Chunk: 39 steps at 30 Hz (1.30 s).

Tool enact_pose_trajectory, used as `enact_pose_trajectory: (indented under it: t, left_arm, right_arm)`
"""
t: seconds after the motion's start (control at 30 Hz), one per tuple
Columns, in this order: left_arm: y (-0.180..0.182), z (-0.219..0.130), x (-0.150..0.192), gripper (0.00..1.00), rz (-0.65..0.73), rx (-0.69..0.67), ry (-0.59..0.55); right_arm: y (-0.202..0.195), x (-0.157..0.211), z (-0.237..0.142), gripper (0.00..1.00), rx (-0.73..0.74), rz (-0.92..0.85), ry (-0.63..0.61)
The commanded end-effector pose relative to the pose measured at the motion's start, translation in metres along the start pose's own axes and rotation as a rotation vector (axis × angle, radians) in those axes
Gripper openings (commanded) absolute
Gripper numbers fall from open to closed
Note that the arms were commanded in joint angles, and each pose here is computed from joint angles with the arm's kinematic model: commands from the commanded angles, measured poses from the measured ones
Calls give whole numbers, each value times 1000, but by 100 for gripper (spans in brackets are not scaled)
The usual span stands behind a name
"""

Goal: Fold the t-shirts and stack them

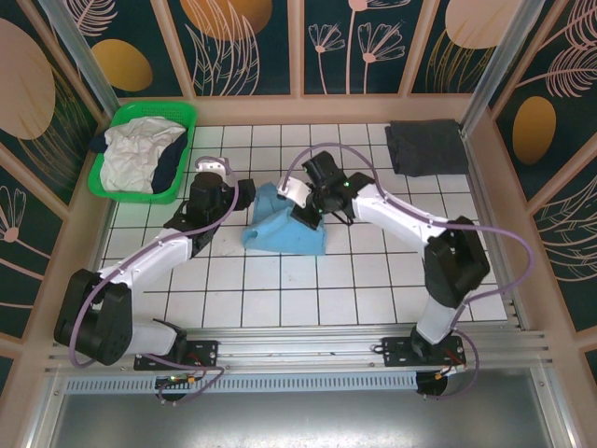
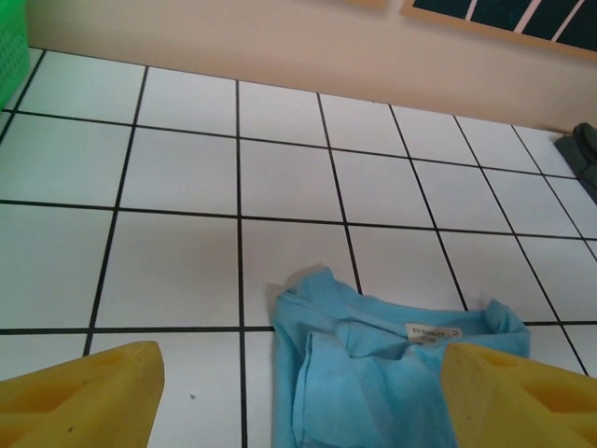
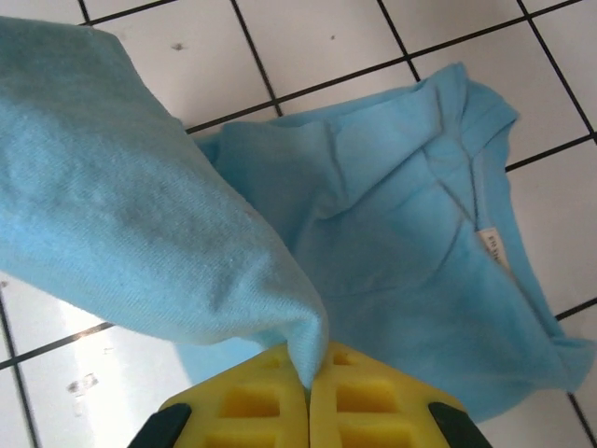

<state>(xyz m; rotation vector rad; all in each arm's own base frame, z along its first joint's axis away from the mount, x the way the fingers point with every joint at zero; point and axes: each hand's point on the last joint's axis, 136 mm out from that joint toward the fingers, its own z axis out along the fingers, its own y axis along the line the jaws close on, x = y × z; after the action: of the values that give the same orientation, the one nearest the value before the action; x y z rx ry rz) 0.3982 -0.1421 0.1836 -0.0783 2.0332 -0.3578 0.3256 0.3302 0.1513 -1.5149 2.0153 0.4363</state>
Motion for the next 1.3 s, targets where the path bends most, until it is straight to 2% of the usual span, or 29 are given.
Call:
enact_pose_trajectory:
  t: [0.0, 0.27, 0.4, 0.47, 0.57, 0.67, 0.73, 0.77, 0.83, 0.9, 1.0, 1.13, 1.27]
  left_arm:
    - [12, -3, 2, 78, 25, -50, 2]
    - [16, 7, 10, 78, 47, -71, 36]
    - [19, 12, 15, 78, 53, -85, 52]
    - [19, 16, 18, 78, 54, -82, 64]
    - [20, 23, 24, 78, 59, -92, 90]
    - [22, 30, 29, 78, 69, -107, 117]
    - [24, 34, 31, 77, 73, -119, 129]
    - [24, 35, 32, 77, 75, -120, 134]
    - [23, 38, 32, 78, 77, -115, 134]
    - [18, 43, 35, 78, 87, -90, 149]
    - [9, 51, 41, 75, 95, -48, 189]
    - [-9, 57, 37, 74, 90, 50, 181]
    - [-10, 87, 47, 75, 78, 38, 224]
  right_arm:
    - [-14, -10, -1, 0, -56, -39, -19]
    - [-59, -19, 13, 0, -107, -45, -34]
    - [-66, -20, 33, 0, -161, -64, -16]
    - [-81, -8, 41, 0, -179, -36, -8]
    - [-91, -5, 53, 11, -184, -20, -2]
    - [-105, -7, 57, 11, -152, -16, 2]
    - [-114, -9, 56, 15, -127, -7, 0]
    - [-120, -10, 55, 23, -110, -3, -1]
    - [-127, -10, 54, 32, -90, -4, 0]
    - [-133, -10, 54, 47, -62, -15, 3]
    - [-141, -24, 41, 49, -19, -24, -16]
    - [-142, -44, 19, 51, 29, 30, -83]
    - [-139, -22, 33, 55, 131, 176, -154]
